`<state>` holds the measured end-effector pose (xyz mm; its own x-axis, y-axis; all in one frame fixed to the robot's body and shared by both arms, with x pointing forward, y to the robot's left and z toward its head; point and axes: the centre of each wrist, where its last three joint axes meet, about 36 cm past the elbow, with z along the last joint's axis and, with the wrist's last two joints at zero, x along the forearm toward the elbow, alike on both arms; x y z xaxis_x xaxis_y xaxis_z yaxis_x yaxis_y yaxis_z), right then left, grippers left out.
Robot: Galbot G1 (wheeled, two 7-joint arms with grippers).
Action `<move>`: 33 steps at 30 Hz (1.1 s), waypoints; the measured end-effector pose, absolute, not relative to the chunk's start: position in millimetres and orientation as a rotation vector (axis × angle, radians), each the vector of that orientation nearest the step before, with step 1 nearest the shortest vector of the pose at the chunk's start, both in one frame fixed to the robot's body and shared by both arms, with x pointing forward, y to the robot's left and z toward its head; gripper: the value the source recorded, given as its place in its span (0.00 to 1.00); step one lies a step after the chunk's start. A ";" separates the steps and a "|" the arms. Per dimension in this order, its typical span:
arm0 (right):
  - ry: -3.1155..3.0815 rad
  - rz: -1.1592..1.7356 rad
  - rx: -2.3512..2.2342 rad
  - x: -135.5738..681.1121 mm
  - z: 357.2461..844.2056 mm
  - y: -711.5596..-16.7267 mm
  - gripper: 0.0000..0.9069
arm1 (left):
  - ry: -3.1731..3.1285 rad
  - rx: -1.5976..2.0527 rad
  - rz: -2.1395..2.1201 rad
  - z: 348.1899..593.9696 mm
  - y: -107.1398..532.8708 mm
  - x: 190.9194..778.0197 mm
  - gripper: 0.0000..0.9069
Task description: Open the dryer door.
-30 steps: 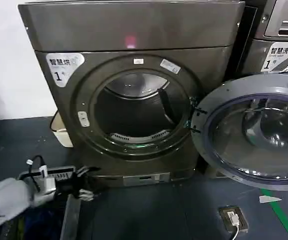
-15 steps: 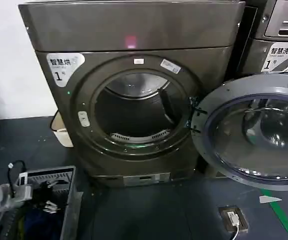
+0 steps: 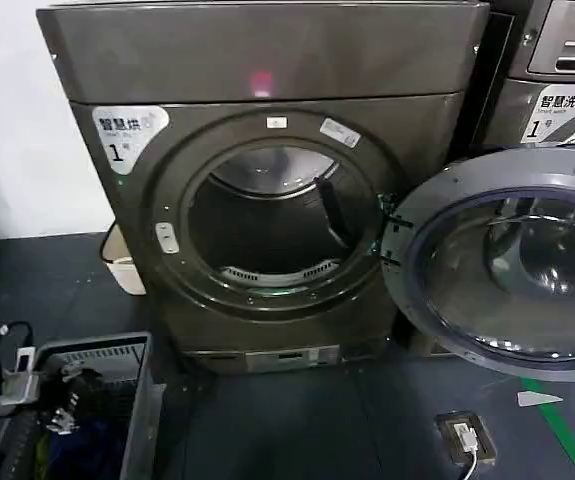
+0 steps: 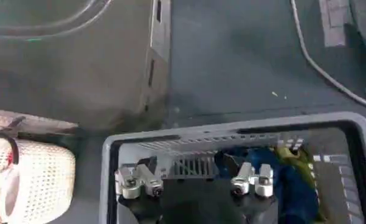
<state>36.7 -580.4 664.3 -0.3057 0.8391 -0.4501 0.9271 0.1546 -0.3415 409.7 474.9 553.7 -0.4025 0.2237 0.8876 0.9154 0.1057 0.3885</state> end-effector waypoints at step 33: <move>2.260 -0.881 1.762 28.8 664.8 -573.7 1.00 | -1.517 -1.149 -1.496 558.1 514.6 422.4 1.00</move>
<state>28.8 -573.7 664.8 -0.3025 0.8392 -0.4519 0.9236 0.1409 -0.3566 422.4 514.6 558.1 -0.3569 0.1129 0.9273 0.9288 -0.0631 0.3652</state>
